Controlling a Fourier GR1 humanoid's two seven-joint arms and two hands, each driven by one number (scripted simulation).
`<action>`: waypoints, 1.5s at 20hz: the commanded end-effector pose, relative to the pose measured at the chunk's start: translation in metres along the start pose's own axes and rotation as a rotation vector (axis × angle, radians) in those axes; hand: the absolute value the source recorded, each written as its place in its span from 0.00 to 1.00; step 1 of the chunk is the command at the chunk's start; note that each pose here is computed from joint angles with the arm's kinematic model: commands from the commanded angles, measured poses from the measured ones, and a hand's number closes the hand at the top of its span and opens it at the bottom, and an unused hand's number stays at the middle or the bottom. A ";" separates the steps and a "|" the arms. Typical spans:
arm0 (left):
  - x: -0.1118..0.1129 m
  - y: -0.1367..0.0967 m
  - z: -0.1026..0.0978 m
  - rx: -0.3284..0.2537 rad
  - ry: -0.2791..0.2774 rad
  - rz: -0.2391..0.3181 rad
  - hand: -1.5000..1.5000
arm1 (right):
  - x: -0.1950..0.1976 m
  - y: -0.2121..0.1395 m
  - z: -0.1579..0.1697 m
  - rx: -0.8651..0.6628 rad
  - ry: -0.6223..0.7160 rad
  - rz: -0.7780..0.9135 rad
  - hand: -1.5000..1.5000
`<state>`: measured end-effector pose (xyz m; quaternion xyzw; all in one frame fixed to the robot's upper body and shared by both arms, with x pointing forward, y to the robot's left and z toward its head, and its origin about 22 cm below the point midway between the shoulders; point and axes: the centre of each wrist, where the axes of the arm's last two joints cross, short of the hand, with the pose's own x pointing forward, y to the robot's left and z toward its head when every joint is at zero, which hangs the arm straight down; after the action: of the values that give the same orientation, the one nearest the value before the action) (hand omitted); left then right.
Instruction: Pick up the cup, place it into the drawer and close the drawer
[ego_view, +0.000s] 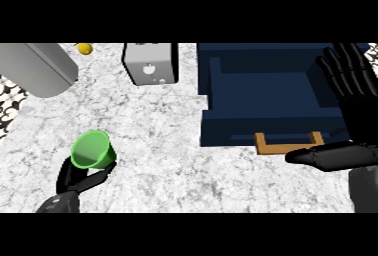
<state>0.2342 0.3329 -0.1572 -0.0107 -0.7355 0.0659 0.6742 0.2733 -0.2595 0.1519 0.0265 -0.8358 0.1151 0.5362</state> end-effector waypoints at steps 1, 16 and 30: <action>0.000 -0.011 -0.006 -0.028 -0.228 -0.002 1.00 | 0.002 -0.004 0.001 0.016 0.000 0.020 0.00; 0.020 -0.061 -0.062 0.046 -0.448 0.053 1.00 | -0.011 -0.007 -0.006 -0.001 0.005 0.013 0.00; 0.155 -0.189 -0.180 -0.277 -0.506 0.055 1.00 | -0.008 -0.007 0.014 -0.026 0.028 0.022 0.00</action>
<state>0.3906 0.2089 -0.0168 -0.0851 -0.8769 0.0110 0.4729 0.2734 -0.2692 0.1476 0.0062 -0.8318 0.1101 0.5439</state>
